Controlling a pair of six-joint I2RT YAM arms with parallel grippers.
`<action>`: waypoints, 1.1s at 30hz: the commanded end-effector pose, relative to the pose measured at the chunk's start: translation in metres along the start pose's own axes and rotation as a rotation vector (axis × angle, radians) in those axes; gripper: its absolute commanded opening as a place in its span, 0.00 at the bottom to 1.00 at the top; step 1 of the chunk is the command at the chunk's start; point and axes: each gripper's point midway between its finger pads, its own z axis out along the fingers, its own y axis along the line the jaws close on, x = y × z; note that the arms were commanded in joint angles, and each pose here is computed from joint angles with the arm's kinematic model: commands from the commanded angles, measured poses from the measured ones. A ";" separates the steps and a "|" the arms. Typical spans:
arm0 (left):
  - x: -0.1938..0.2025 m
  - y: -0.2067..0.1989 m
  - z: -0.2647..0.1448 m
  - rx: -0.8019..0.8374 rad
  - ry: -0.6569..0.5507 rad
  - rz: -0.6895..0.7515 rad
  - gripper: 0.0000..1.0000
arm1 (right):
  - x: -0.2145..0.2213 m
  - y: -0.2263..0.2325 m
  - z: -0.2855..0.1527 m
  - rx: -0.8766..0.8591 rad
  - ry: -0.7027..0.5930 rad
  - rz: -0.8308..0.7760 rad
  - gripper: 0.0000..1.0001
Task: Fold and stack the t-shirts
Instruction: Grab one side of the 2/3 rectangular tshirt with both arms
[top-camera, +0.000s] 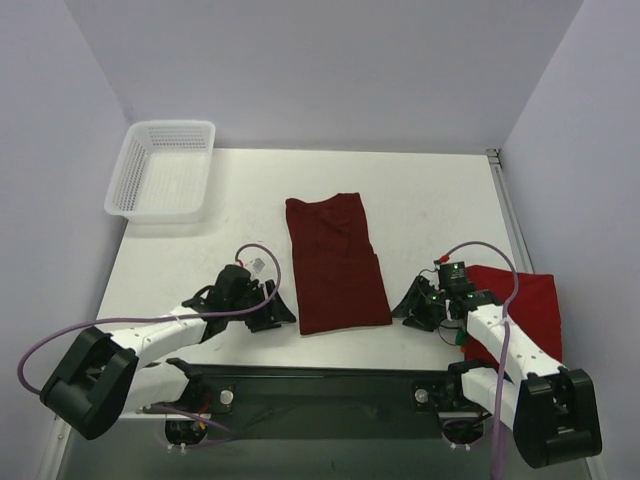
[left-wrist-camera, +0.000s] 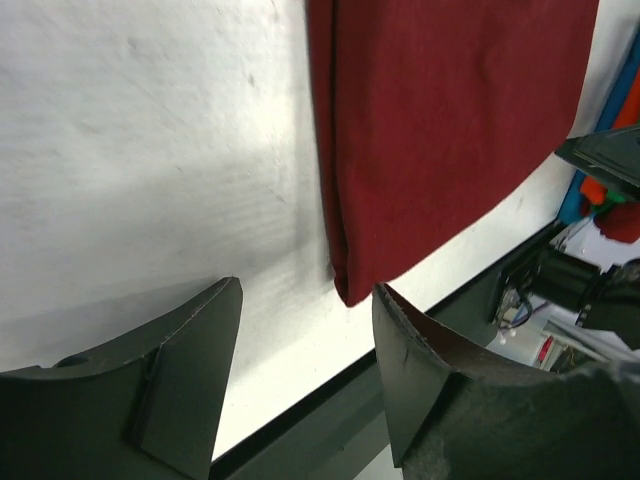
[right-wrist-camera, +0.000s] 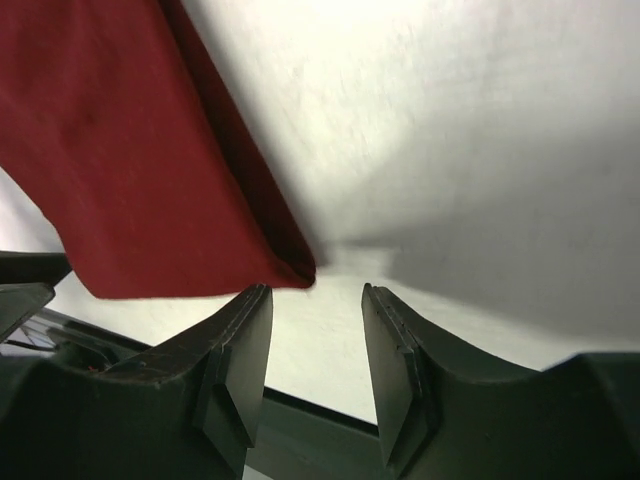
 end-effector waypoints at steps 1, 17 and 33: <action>0.009 -0.018 0.001 0.075 0.013 0.027 0.65 | 0.016 -0.014 -0.007 0.053 0.005 -0.036 0.42; 0.043 -0.003 0.025 -0.022 0.042 -0.026 0.54 | 0.034 -0.032 0.010 0.112 -0.035 0.011 0.40; 0.037 -0.002 0.023 -0.065 -0.018 -0.045 0.49 | 0.030 -0.036 0.026 0.088 -0.083 0.069 0.38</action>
